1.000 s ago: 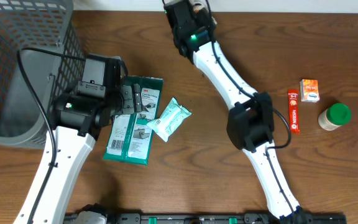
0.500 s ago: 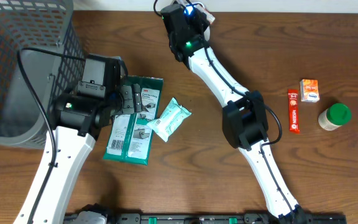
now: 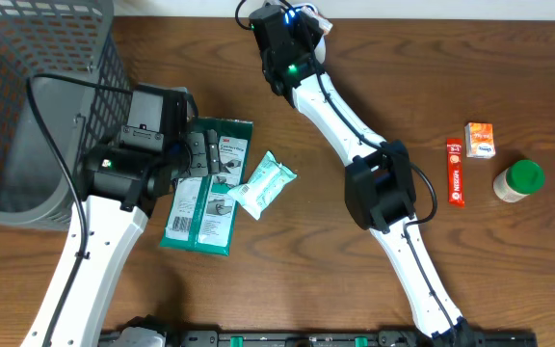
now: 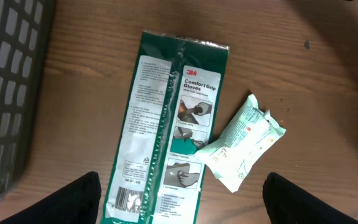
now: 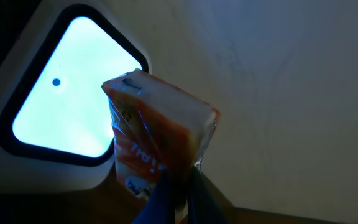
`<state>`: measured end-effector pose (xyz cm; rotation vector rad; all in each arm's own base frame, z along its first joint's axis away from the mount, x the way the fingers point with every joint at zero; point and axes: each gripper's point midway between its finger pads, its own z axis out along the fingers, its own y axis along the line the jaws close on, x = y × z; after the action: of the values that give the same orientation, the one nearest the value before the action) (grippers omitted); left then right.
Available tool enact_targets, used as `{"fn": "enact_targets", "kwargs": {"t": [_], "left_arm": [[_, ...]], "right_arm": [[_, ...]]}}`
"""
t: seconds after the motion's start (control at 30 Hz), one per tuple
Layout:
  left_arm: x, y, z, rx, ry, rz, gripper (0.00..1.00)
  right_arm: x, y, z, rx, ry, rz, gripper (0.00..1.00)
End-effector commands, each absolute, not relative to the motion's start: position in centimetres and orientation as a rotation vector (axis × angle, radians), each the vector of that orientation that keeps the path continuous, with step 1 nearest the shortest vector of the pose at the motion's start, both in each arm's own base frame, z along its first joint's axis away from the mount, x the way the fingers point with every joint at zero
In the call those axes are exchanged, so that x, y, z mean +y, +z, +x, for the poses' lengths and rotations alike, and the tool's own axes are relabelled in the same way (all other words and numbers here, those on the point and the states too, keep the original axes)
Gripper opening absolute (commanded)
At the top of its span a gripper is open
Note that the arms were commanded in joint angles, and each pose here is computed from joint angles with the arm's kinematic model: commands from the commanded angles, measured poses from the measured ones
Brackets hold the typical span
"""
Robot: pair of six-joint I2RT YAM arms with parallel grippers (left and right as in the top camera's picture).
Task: Scan the item barcode
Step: 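Hold the juice box in front of the white scanner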
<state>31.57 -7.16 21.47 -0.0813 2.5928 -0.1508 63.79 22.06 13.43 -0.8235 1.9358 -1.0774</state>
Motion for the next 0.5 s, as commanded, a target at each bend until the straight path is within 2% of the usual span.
{"fn": "enact_targets", "kwargs": {"t": [0.0,0.23,0.47], "left_arm": [[-6.8,21.8,31.9,2.582,-0.131,-0.075,0.84],[-6.8,21.8,31.9,2.582,-0.131,-0.075,0.84],[-6.8,21.8,31.9,2.582,-0.131,-0.075,0.84]], "right_arm": [[22.0,15.9,62.7,1.937,-1.113,-0.725,0.01],[23.3,21.8,58.9,2.001,-0.911,-0.651,0.01],[22.7,28.0,52.3,2.161,-0.540,-0.598,0.01]]}}
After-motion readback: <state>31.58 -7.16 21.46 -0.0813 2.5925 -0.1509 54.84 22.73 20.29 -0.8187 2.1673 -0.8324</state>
